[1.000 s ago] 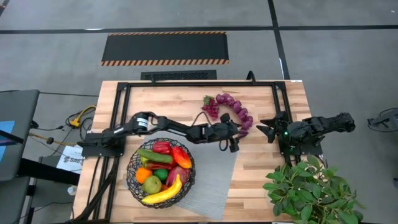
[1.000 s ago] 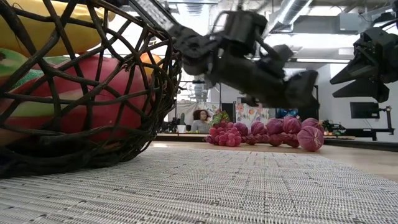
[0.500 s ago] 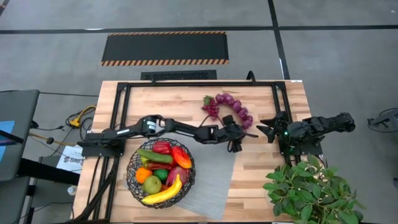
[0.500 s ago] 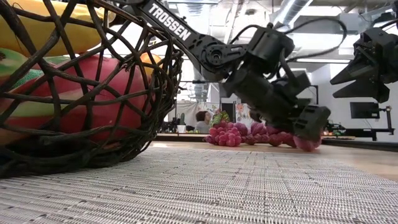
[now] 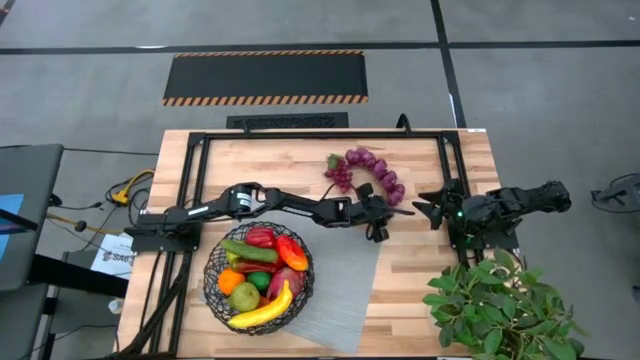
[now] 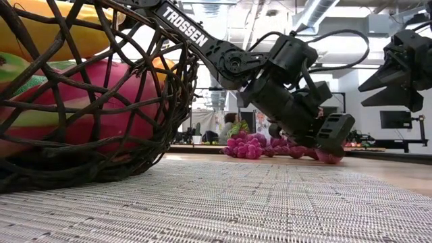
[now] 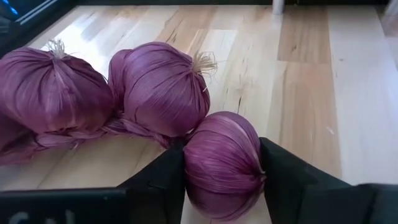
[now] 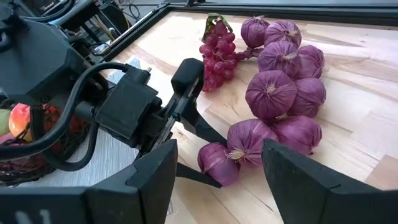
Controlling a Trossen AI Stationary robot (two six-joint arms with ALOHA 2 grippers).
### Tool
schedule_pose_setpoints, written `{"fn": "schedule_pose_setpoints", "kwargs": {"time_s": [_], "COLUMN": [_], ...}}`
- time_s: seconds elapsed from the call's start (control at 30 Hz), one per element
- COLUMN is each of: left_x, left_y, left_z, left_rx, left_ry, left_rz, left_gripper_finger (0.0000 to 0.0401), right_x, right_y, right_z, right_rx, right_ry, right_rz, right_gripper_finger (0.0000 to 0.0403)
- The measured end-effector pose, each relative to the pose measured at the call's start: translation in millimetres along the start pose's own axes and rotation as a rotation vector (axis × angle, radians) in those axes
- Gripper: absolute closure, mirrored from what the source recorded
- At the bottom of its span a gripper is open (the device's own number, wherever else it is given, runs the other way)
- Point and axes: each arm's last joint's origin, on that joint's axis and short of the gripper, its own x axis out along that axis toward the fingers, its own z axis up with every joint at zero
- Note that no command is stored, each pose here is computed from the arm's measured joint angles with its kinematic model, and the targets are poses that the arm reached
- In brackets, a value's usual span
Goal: Build produce basket
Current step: Put the purple garlic into the mesh basket
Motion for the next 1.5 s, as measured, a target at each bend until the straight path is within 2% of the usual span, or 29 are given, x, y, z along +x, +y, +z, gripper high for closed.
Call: {"fn": "schedule_pose_setpoints", "kwargs": {"time_s": [0.4, 0.83, 1.5], "left_x": [-2, -14, -46], "left_y": [-5, -24, -44], "left_z": [-2, 1, 26], "left_rx": [-0.022, -0.01, 0.022], "left_ry": [0.018, 0.031, 0.026], "left_rz": [-0.006, -0.015, -0.06], "left_gripper_finger": [0.0269, 0.0271, 0.0273], "right_x": [0, 0, 0], "right_y": [0, 0, 0], "right_z": [0, 0, 0], "right_rx": [0.0, 0.002, 0.001], "right_ry": [0.001, 0.0, 0.001], "right_rz": [0.0, 0.0, -0.001], "right_gripper_finger": [0.0148, 0.0148, 0.0148]}}
